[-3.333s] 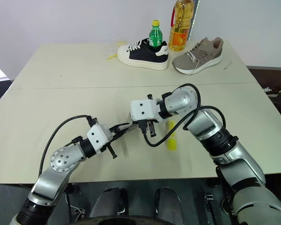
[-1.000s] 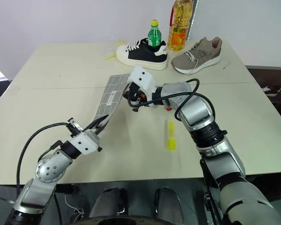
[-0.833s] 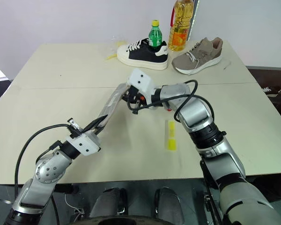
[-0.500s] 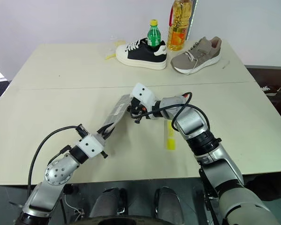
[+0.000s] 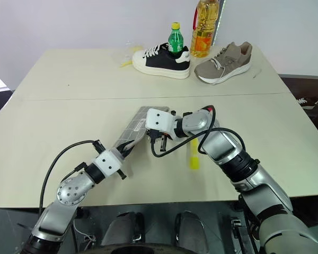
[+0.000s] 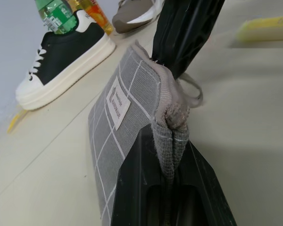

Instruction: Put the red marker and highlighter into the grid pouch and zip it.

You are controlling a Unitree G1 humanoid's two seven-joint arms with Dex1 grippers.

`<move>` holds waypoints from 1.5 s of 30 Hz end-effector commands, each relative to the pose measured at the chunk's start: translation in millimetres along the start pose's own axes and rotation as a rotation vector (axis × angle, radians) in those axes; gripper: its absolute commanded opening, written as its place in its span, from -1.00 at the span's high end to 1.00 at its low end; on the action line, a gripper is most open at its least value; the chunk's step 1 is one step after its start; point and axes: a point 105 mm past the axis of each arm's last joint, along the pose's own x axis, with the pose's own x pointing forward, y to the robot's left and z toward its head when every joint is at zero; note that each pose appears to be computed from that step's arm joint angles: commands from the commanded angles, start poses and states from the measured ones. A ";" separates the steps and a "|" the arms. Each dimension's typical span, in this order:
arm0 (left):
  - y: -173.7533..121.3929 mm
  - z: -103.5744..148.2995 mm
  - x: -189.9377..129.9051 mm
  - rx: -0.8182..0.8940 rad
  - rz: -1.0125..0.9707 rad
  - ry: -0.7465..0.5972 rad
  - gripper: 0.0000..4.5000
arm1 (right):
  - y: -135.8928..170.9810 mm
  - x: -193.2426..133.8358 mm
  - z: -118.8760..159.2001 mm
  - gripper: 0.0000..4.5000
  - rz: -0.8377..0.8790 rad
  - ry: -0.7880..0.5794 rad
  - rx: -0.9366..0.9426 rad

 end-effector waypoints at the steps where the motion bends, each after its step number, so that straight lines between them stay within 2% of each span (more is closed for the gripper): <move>1: 0.0 7.3 5.1 0.005 0.002 -0.030 1.00 | 8.9 -2.7 20.2 0.98 0.034 -0.045 -0.099; 8: 1.9 10.4 10.8 0.014 0.015 -0.043 1.00 | 31.2 -1.4 33.6 0.98 0.123 -0.072 -0.161; 15: 5.3 10.0 10.6 0.008 0.039 -0.042 1.00 | 27.7 -4.2 32.0 0.98 0.131 -0.073 -0.133; 18: 10.6 8.5 7.9 -0.004 0.069 -0.037 1.00 | 23.7 -13.6 23.1 0.62 0.144 -0.056 -0.119; 20: 15.7 7.0 4.8 -0.012 0.090 -0.032 1.00 | 10.9 -21.6 13.6 0.20 0.098 -0.035 -0.102; 22: 23.7 3.6 -2.5 -0.020 0.111 -0.021 1.00 | -19.7 -37.2 -0.5 -0.24 -0.036 -0.025 0.027; 26: 33.9 0.2 -13.3 -0.028 0.141 -0.007 1.00 | -56.3 -59.0 -19.1 -0.24 -0.221 -0.034 0.214; 28: 40.9 -0.3 -16.9 -0.030 0.164 -0.005 1.00 | -85.1 -73.1 -43.8 -0.24 -0.409 0.020 0.389; 31: 44.1 -1.4 -18.5 -0.019 0.167 0.000 1.00 | -109.4 -91.3 -77.4 -0.24 -0.638 0.119 0.629; 38: 39.8 1.0 -13.4 -0.016 0.152 -0.013 1.00 | -111.9 -99.4 -109.9 -0.24 -0.886 0.149 1.098; 41: 37.5 2.0 -9.9 -0.016 0.142 -0.021 1.00 | -106.3 -93.4 -111.7 -0.62 -0.939 0.165 1.210; 43: 37.0 2.7 -8.2 -0.017 0.140 -0.026 1.00 | -104.6 -92.5 -112.9 -0.99 -1.022 0.219 1.213; 45: 36.5 3.3 -7.1 -0.017 0.139 -0.029 1.00 | -100.4 -88.5 -112.8 -0.99 -1.044 0.247 1.251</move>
